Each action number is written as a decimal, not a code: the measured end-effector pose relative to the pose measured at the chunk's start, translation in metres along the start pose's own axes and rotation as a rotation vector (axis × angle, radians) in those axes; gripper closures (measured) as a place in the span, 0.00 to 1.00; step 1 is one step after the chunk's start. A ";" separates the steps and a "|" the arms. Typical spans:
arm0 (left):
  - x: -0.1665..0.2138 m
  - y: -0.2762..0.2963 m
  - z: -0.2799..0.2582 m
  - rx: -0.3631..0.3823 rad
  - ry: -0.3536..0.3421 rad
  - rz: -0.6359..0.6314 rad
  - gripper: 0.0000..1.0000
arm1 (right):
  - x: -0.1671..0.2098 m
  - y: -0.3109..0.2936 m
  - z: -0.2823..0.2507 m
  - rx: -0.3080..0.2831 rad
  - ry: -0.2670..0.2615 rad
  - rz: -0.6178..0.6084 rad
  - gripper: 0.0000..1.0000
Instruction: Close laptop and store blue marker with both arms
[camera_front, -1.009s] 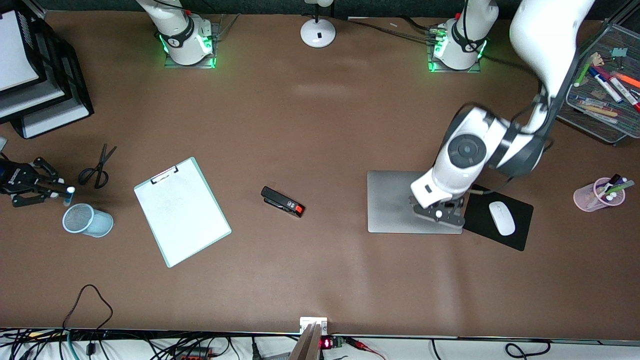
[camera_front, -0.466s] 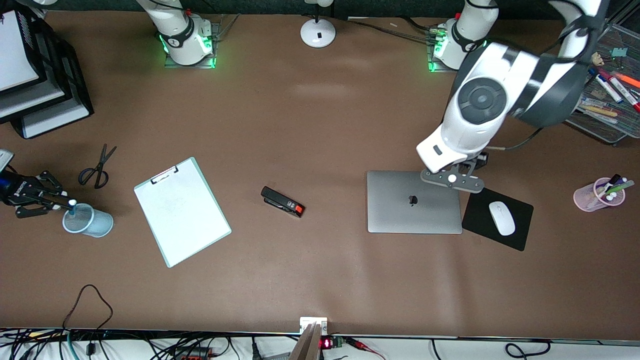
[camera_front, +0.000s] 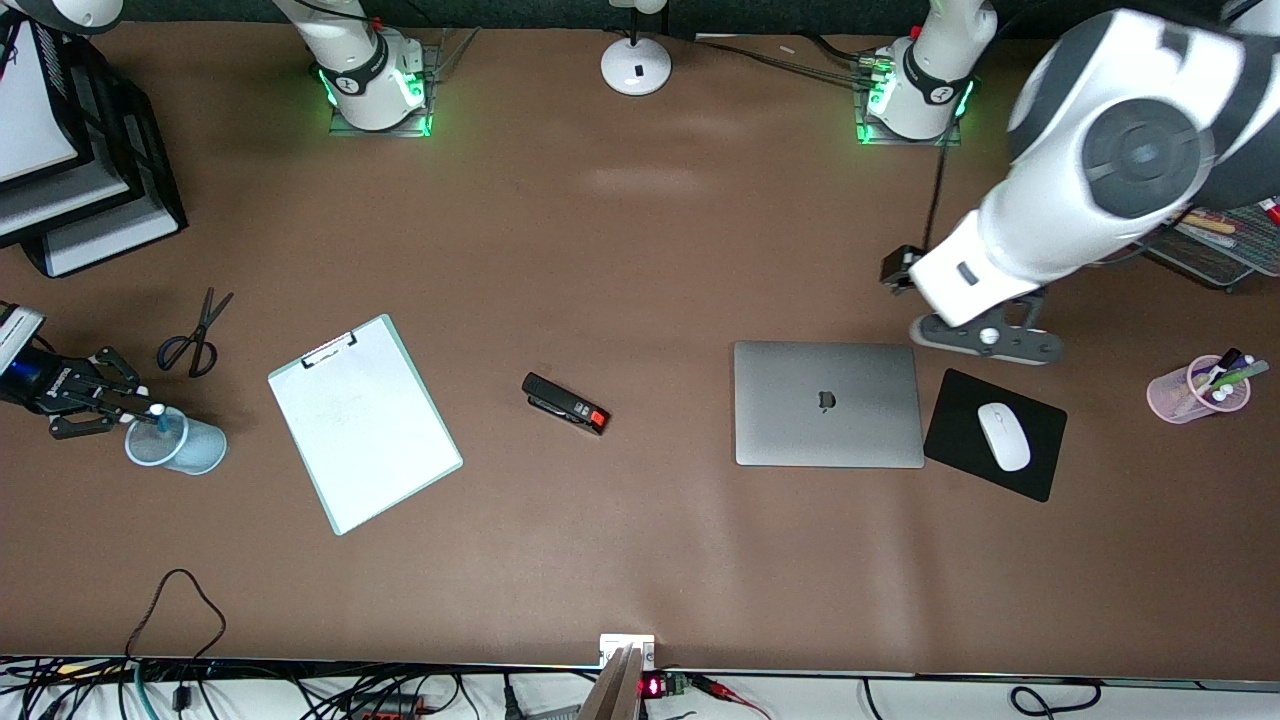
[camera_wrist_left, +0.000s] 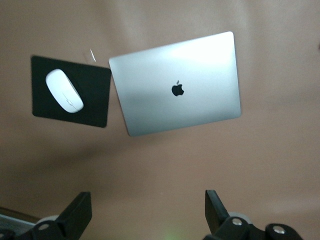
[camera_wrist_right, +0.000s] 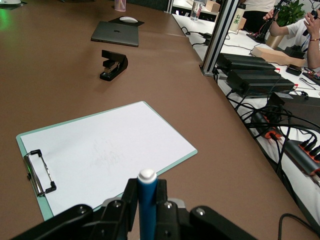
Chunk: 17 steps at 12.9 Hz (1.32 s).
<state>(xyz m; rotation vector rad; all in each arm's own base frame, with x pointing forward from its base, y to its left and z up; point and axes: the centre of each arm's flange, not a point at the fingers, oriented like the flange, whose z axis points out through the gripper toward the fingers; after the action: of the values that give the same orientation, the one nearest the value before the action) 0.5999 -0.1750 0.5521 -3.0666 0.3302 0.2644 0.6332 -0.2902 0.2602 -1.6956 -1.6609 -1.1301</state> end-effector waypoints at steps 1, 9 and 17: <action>-0.005 -0.018 -0.011 0.004 0.016 0.021 0.00 | 0.000 0.000 -0.001 -0.002 -0.001 0.002 0.67; -0.096 -0.123 -0.030 -0.057 0.102 -0.054 0.00 | 0.018 0.012 -0.010 0.023 -0.114 0.351 0.00; -0.097 -0.126 -0.025 -0.063 0.096 -0.137 0.00 | 0.153 0.054 0.001 -0.017 -0.577 0.857 0.00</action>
<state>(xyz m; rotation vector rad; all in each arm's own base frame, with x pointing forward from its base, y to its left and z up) 0.5381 -0.0341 0.5973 -3.1520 0.1171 0.1238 0.6715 -0.2116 0.3967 -2.5190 -0.9483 -0.2505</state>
